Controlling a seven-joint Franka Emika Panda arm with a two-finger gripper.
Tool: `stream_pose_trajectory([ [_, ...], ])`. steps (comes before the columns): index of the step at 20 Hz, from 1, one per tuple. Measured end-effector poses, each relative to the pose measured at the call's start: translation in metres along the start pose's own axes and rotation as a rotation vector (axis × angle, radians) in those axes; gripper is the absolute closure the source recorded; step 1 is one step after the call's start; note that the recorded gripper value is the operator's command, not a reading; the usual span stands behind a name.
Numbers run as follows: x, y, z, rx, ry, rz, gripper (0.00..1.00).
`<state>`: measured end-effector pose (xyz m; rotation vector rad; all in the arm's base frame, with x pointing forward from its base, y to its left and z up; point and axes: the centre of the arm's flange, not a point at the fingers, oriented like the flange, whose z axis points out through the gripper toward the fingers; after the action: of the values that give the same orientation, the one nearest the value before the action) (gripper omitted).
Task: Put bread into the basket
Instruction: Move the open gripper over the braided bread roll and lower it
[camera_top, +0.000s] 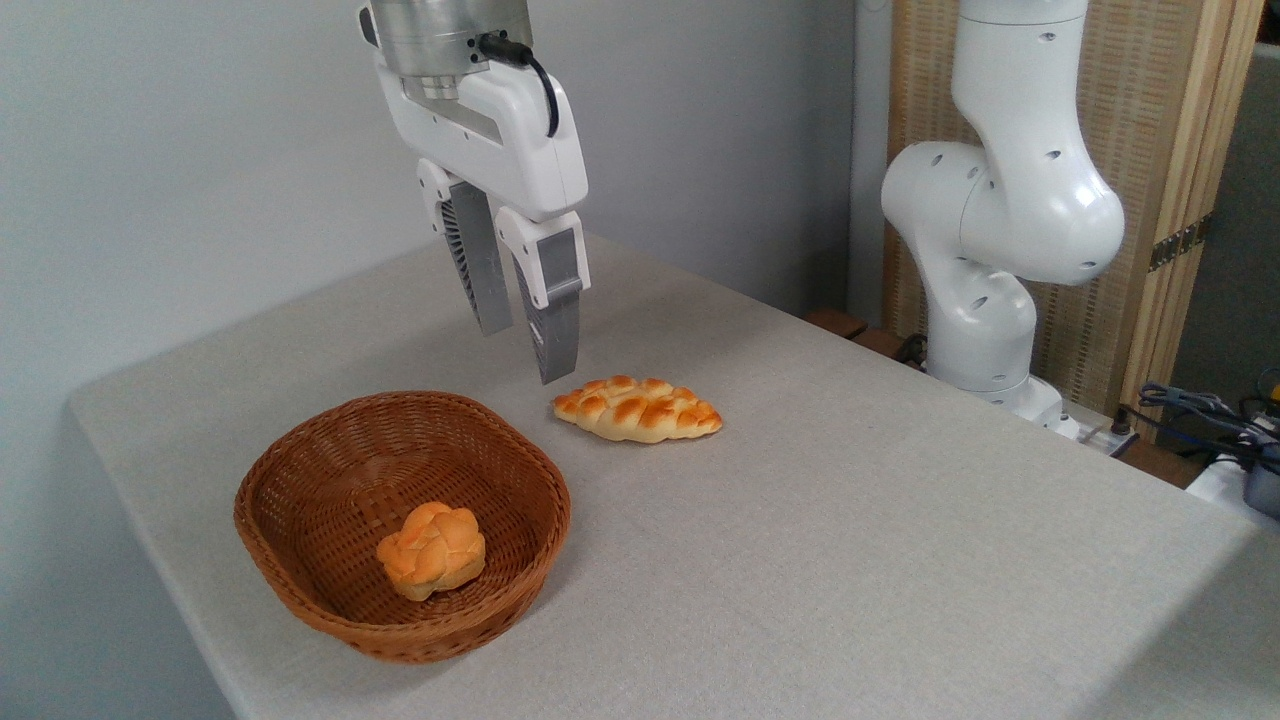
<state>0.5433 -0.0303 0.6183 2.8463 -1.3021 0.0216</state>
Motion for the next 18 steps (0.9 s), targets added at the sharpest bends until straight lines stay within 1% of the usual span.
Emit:
stream_pose_trajectory([
  [2,0.001,0.005,0.005,-0.011,-0.006,0.013,0.0],
  [5,-0.003,0.021,0.016,-0.036,-0.016,0.041,0.0],
  [11,-0.013,0.037,0.023,-0.051,-0.027,0.095,0.0],
  [13,-0.018,0.044,0.026,-0.057,-0.032,0.139,0.0],
  [15,-0.021,0.056,0.031,-0.067,-0.039,0.208,0.0],
  [18,-0.022,0.077,0.042,-0.088,-0.052,0.358,0.0],
])
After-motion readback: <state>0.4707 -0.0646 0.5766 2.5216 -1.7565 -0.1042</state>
